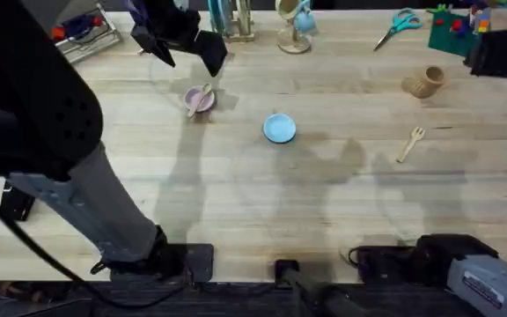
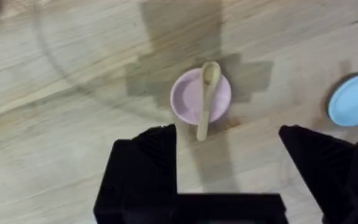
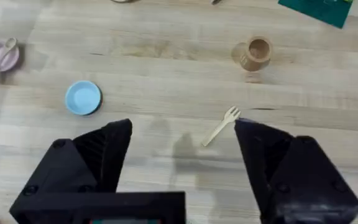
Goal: Pick up a utensil and set it on the pink plate, then put the other utensil in the container.
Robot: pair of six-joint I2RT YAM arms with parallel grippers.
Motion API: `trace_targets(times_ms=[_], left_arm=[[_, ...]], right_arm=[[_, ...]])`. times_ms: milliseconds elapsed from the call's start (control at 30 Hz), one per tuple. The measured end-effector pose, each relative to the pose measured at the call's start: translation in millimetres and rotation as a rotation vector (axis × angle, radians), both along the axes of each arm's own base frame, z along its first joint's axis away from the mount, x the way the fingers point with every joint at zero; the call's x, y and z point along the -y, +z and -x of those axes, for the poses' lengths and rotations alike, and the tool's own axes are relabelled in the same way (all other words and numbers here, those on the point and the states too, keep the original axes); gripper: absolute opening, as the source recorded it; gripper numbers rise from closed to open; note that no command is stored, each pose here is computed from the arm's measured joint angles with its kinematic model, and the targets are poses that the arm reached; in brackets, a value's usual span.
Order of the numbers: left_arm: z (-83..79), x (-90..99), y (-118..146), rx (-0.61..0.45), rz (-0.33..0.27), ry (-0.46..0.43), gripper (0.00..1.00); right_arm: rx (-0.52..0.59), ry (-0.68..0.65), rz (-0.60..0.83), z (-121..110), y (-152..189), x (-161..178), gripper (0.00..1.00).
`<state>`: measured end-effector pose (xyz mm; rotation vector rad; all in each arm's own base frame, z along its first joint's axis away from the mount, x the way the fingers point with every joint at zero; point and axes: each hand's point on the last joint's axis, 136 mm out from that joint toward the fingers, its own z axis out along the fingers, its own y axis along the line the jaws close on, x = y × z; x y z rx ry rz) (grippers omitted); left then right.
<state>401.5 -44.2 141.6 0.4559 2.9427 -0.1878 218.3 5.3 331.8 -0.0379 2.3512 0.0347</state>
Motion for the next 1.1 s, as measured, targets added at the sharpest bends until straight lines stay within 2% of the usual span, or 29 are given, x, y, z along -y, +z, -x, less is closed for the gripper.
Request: trace_targets(times_ms=[67,200,367,467,700,733,867,900,1100], left_arm=[[2.6,0.8,10,0.02,0.004,-0.005,0.996],[11.6,2.7,54,0.13,0.014,-0.014,0.995],[35.1,3.8,116,0.287,0.03,-0.019,0.995],[49.6,3.4,144,0.358,0.036,-0.02,0.995],[77.9,1.8,173,0.424,0.039,-0.021,0.994],[85.5,1.4,183,0.456,0.041,-0.021,0.994],[97.3,0.7,198,0.508,0.043,-0.022,0.993],[106.6,0.2,209,0.548,0.045,-0.022,0.993],[117.4,0.9,220,0.584,0.054,-0.025,0.993]], right_arm=[[0.0,0.0,0.0,0,0,0,0.996],[0.0,0.0,0.0,0,0,0,0.996],[0.0,0.0,0.0,0,0,0,0.996],[0.0,0.0,0.0,0,0,0,0.996],[-0.006,0.0,0.0,1,-1,0,0.996],[-0.022,0.0,0.0,4,-4,0,0.996],[-0.041,0.0,-0.001,7,-7,0,0.996],[-0.045,0.0,0.0,8,-8,0,0.996],[-0.053,0.0,-0.001,10,-9,0,0.996]])
